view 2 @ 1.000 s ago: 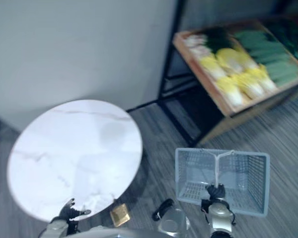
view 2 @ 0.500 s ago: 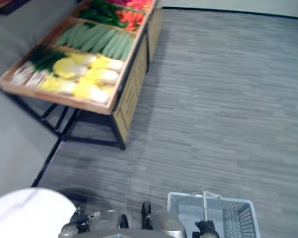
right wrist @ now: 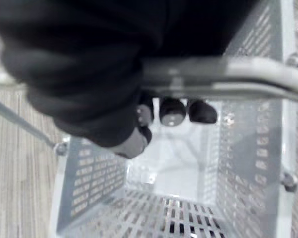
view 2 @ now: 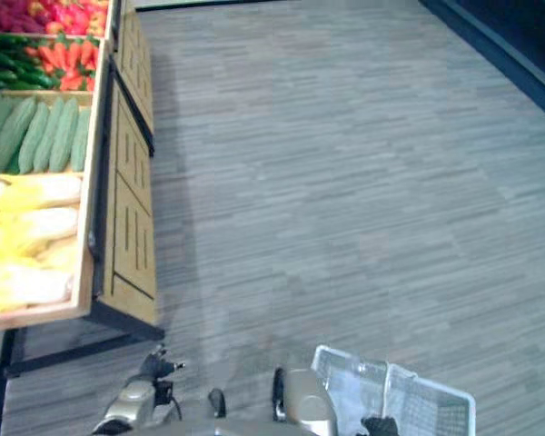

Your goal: Pick vegetable in the basket

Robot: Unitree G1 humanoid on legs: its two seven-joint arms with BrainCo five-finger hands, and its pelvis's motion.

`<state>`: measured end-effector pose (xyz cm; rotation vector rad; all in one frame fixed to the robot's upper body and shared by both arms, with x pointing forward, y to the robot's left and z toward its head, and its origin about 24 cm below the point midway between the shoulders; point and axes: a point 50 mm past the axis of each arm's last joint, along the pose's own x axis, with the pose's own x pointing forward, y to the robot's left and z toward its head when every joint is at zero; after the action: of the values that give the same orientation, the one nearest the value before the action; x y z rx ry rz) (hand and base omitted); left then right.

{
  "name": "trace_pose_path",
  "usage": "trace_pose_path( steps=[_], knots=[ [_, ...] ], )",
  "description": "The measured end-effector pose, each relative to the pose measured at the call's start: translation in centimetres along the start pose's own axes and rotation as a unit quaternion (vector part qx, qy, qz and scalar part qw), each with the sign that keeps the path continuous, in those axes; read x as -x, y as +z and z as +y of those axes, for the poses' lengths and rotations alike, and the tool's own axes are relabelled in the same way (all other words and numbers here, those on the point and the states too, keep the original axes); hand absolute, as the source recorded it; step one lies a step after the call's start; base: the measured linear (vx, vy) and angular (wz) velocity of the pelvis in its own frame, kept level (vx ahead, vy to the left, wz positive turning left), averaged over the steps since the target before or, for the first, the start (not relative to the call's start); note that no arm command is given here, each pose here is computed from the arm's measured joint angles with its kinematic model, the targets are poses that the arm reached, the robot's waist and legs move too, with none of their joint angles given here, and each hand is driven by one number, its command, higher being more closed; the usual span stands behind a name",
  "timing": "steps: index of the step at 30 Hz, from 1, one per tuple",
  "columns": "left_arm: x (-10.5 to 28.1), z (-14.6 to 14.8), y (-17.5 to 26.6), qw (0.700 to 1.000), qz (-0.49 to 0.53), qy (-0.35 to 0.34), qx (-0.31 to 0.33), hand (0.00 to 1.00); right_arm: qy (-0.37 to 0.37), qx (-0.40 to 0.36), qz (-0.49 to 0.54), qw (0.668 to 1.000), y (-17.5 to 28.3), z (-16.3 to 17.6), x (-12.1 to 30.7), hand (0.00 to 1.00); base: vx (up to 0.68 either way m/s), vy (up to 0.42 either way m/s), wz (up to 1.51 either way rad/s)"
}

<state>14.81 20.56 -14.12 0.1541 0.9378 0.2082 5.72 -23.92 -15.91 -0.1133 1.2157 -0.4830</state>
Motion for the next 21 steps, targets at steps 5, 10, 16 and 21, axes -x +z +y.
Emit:
trace_pose_path(
  steps=[5, 10, 16, 21],
  knots=[
    [-0.1, 0.1, -0.4, 1.0, 0.012, 0.002, 0.005, 0.0, -0.01, -0.051, 0.003, 0.999, 0.3, -0.3, -0.1, 1.0, 0.54, -0.382, 0.25],
    [1.2, 0.0, -4.1, 0.996, 0.063, 0.018, 0.06, 0.0, -0.036, -0.07, 0.03, 0.996, -1.3, -2.1, -0.2, 1.0, 0.51, -0.335, 0.58],
    [1.9, 0.7, -5.8, 0.992, 0.083, 0.037, 0.089, 0.0, -0.019, -0.025, 0.005, 0.999, 1.2, -2.7, -0.8, 1.0, 0.45, -0.139, 0.41],
    [2.1, 1.1, -6.5, 0.991, 0.095, 0.042, 0.087, 0.0, -0.004, -0.011, -0.033, 0.999, 4.1, -1.7, -1.0, 1.0, 0.44, 0.026, 1.04]
  ],
)
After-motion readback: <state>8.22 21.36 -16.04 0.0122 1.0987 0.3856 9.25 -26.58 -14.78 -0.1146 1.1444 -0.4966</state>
